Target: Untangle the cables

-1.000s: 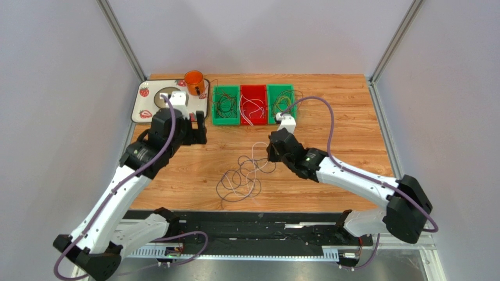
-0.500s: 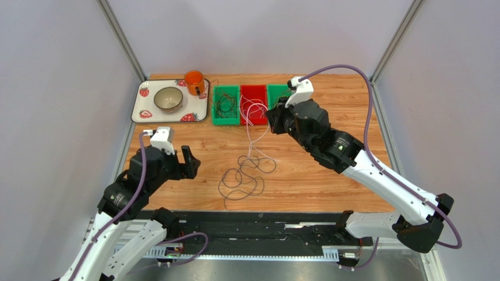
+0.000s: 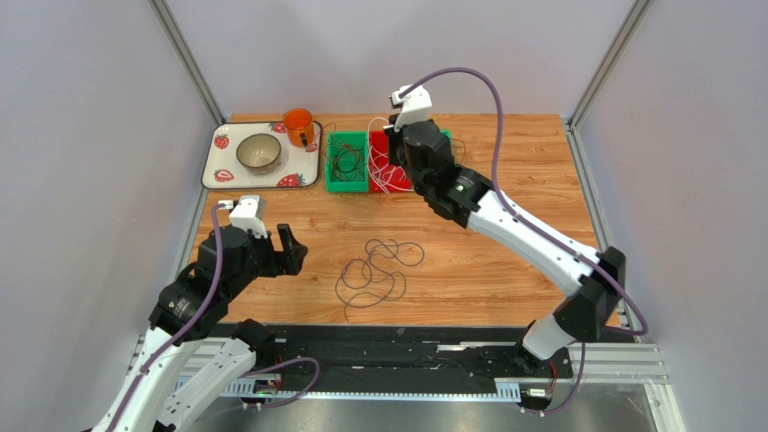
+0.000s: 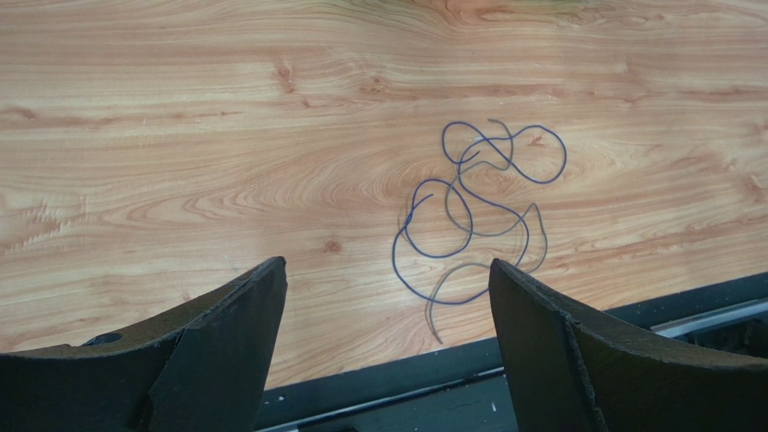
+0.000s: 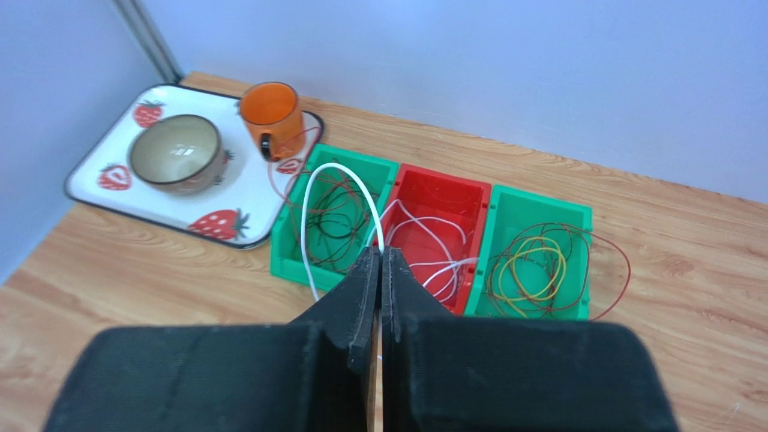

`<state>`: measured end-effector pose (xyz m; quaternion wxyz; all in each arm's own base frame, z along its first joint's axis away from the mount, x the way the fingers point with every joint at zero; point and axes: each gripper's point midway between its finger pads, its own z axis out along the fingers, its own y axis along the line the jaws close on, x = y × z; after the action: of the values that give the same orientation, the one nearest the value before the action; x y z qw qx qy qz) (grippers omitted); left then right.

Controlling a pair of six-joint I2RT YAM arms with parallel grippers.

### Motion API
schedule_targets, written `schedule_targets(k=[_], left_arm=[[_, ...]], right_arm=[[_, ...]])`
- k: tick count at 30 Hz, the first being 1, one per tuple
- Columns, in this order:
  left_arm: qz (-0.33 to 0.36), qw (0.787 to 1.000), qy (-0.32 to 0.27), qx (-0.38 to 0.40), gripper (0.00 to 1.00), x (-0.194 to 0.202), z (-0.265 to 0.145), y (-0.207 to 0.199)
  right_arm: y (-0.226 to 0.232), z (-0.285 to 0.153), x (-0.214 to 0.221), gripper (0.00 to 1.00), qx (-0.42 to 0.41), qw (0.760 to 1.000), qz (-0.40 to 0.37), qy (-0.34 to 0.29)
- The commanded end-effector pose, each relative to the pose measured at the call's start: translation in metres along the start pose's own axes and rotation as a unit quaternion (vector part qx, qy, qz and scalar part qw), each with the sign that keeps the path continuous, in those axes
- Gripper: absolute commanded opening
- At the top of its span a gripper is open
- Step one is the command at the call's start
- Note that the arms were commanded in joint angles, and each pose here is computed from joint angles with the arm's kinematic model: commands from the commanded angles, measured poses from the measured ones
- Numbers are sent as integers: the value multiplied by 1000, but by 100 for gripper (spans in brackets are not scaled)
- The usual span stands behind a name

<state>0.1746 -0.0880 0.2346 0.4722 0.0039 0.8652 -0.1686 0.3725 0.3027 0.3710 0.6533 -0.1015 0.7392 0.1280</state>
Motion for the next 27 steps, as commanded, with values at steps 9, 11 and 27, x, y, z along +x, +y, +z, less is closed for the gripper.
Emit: schedule_targets(k=[9, 11, 27], left_arm=[[-7, 1000, -9, -3, 91, -4, -3, 1], [-8, 1000, -10, -4, 90, -4, -3, 1], [-9, 1000, -6, -11, 89, -3, -1, 3]], right_arm=[[-34, 100, -23, 0, 81, 995, -44, -37], [-34, 109, -17, 0, 82, 995, -49, -32], [-70, 190, 49, 0, 157, 987, -20, 0]])
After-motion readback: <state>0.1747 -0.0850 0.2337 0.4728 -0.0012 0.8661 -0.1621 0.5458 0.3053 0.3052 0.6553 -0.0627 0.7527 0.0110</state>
